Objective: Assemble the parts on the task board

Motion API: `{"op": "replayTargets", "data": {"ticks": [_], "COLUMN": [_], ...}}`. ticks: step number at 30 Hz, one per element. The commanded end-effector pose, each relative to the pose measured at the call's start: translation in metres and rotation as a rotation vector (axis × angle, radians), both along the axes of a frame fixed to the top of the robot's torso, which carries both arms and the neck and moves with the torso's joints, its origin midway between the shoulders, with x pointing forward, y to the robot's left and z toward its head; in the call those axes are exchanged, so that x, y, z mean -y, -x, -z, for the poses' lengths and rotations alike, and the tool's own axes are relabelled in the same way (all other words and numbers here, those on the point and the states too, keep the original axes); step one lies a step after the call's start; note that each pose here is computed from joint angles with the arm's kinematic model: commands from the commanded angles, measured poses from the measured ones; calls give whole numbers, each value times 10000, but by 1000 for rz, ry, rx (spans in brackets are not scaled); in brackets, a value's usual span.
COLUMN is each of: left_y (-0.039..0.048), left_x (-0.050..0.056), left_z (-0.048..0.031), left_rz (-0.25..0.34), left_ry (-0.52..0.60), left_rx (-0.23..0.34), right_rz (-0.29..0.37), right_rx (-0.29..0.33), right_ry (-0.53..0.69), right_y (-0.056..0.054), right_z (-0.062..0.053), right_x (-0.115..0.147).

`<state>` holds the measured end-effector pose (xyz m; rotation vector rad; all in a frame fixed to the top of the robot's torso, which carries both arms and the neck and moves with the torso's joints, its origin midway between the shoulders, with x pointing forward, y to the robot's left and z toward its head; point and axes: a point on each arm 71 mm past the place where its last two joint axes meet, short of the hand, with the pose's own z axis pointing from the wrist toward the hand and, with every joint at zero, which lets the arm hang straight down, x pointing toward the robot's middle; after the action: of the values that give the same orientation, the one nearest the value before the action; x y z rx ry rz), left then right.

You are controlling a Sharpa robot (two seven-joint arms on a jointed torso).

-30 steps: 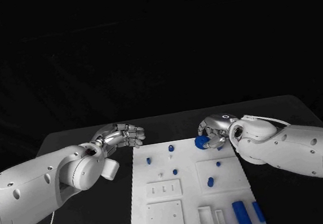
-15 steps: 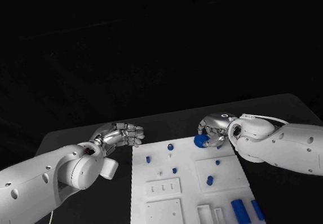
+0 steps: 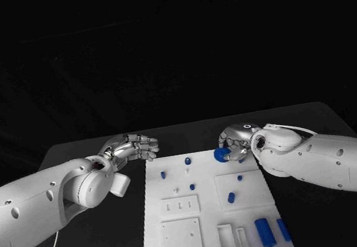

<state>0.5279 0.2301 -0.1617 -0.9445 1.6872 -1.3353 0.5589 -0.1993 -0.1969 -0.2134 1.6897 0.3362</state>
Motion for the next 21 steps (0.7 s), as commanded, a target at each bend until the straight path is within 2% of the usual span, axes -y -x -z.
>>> {"op": "replayTargets", "data": {"ticks": [1, 7, 16, 21], "left_y": [4, 19, 14, 14], "left_x": [28, 64, 47, 47], "left_z": [-13, -13, -12, -12], "left_rz": [21, 35, 30, 30], "left_ry": [3, 4, 2, 1], "left_rx": [5, 4, 4, 4], "right_rz": [-9, -17, -33, -40], "right_rx": [-53, -55, -30, -79], "right_ry": [37, 68, 127, 167], "right_y": [16, 34, 60, 78], "right_z": [96, 146, 198, 254], "right_x": [8, -7, -21, -33]}}
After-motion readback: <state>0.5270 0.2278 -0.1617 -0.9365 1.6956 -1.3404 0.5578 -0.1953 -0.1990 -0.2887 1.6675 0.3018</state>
